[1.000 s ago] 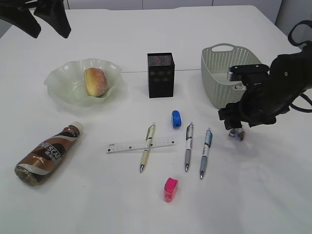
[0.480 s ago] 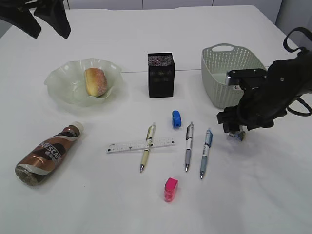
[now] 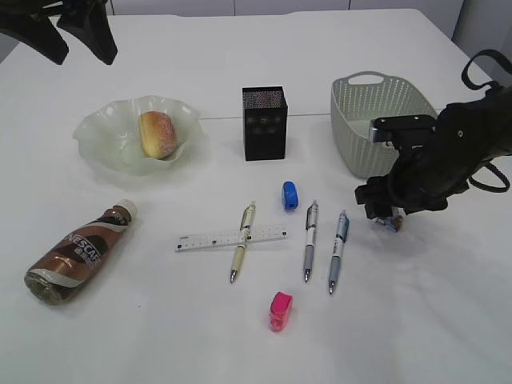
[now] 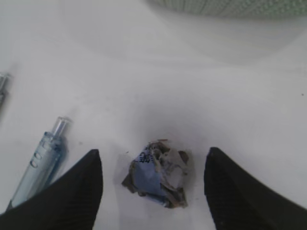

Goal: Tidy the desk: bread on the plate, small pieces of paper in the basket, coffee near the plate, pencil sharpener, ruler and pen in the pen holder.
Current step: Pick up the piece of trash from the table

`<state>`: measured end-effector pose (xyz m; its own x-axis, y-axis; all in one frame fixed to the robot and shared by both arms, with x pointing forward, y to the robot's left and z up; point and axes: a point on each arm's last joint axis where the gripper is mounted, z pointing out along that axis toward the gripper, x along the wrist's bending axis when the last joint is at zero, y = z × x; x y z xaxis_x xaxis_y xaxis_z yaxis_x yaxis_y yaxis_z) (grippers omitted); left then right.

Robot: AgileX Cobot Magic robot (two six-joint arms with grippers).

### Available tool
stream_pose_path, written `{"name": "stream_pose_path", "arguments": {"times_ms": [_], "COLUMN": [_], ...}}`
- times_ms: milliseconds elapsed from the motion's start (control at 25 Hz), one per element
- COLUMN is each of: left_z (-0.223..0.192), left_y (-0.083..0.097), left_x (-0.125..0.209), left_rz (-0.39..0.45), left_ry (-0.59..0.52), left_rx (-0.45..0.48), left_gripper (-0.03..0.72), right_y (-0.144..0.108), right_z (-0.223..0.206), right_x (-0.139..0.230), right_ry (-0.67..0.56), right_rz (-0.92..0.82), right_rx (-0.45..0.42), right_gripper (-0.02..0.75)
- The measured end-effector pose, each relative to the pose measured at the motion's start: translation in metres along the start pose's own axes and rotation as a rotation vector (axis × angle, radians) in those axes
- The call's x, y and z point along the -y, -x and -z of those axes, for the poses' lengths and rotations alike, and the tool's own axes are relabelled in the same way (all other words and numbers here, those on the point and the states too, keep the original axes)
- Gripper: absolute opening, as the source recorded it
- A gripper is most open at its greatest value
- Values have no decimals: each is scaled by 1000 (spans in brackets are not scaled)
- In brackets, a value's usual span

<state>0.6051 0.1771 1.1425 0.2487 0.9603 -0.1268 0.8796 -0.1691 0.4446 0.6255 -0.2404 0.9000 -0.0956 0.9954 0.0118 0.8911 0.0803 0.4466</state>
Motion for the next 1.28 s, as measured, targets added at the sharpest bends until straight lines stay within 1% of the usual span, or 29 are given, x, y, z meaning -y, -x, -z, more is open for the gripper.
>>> {"name": "stream_pose_path", "arguments": {"times_ms": [80, 280, 360, 1120, 1200, 1280], "left_z": [0, 0, 0, 0, 0, 0], "left_y": [0, 0, 0, 0, 0, 0], "left_x": [0, 0, 0, 0, 0, 0], "left_rz": [0, 0, 0, 0, 0, 0], "left_ry": [0, 0, 0, 0, 0, 0], "left_rx": [0, 0, 0, 0, 0, 0], "left_gripper": [497, 497, 497, 497, 497, 497], "right_y": [0, 0, 0, 1, 1, 1], "right_z": [0, 0, 0, -8, -8, -8], "right_x": [0, -1, 0, 5, 5, 4], "right_ry": [5, 7, 2, -33, -33, -31], "right_rz": [0, 0, 2, 17, 17, 17], "right_rx": [0, 0, 1, 8, 8, 8], "right_gripper": [503, 401, 384, 372, 354, 308]}}
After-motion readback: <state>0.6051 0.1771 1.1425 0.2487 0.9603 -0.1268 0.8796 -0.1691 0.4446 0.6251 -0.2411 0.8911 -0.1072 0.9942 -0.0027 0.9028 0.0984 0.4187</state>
